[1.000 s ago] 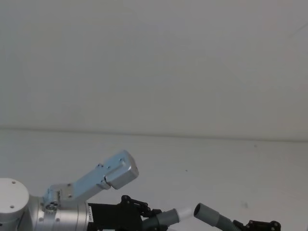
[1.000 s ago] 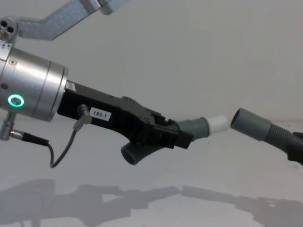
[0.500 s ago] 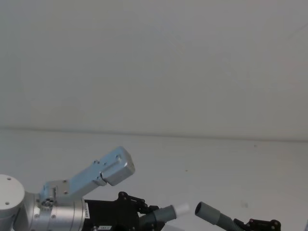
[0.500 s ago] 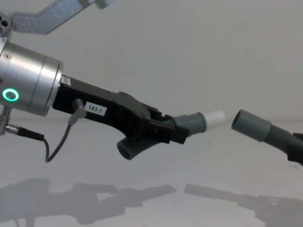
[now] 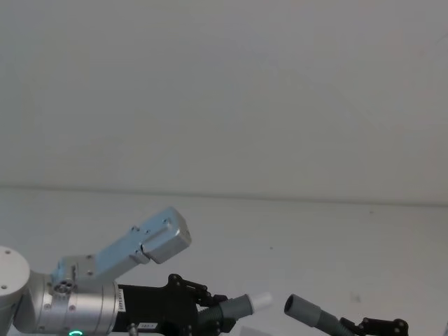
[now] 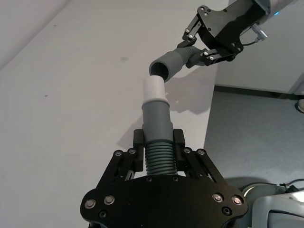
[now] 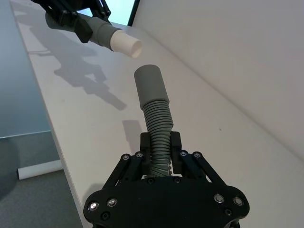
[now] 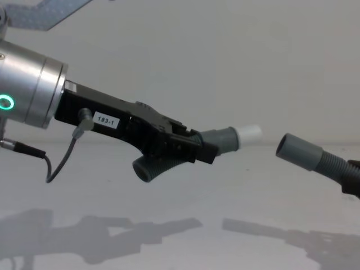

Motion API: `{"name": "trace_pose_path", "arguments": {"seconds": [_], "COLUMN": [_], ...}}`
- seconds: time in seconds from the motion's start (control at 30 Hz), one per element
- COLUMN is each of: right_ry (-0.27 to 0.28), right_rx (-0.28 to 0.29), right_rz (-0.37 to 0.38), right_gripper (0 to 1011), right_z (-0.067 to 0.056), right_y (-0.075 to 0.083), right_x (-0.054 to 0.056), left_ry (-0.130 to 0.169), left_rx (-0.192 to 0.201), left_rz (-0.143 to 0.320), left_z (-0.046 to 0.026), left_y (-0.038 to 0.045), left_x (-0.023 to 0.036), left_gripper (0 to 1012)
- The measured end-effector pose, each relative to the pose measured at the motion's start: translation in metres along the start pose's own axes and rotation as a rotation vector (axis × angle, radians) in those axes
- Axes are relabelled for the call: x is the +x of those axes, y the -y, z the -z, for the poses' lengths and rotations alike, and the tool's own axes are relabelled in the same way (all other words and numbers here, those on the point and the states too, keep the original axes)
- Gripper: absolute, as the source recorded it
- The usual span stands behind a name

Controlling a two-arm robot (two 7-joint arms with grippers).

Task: Use both hands to pick up one end of the pipe from the table, align the ends, and insert them.

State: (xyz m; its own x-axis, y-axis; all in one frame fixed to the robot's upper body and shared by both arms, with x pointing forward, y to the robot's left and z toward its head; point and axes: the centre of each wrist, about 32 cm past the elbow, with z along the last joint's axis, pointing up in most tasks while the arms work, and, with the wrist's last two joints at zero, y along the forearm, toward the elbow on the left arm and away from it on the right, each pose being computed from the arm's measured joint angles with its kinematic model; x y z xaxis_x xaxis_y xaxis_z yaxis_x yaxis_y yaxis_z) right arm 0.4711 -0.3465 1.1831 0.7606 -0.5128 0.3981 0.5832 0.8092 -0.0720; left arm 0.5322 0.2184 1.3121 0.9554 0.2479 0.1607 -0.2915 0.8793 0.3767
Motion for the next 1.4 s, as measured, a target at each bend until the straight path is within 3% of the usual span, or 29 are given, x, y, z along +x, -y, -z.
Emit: {"name": "trace_pose_path", "arguments": {"seconds": [0.6, 1.4], "right_ry": [0.034, 0.12], "right_rx": [0.041, 0.093], "right_rz": [-0.027, -0.093], "right_gripper": [215, 215], "right_z": [0.005, 0.012], "right_y": [0.001, 0.003], "right_x": [0.006, 0.012], "left_ry": [-0.023, -0.039], "left_rx": [0.015, 0.038], "left_rz": [0.088, 0.164], "left_z": [-0.0014, -0.008], "left_y": [0.0031, 0.0046], "left_x": [0.0123, 0.026], "left_gripper": [322, 322]}}
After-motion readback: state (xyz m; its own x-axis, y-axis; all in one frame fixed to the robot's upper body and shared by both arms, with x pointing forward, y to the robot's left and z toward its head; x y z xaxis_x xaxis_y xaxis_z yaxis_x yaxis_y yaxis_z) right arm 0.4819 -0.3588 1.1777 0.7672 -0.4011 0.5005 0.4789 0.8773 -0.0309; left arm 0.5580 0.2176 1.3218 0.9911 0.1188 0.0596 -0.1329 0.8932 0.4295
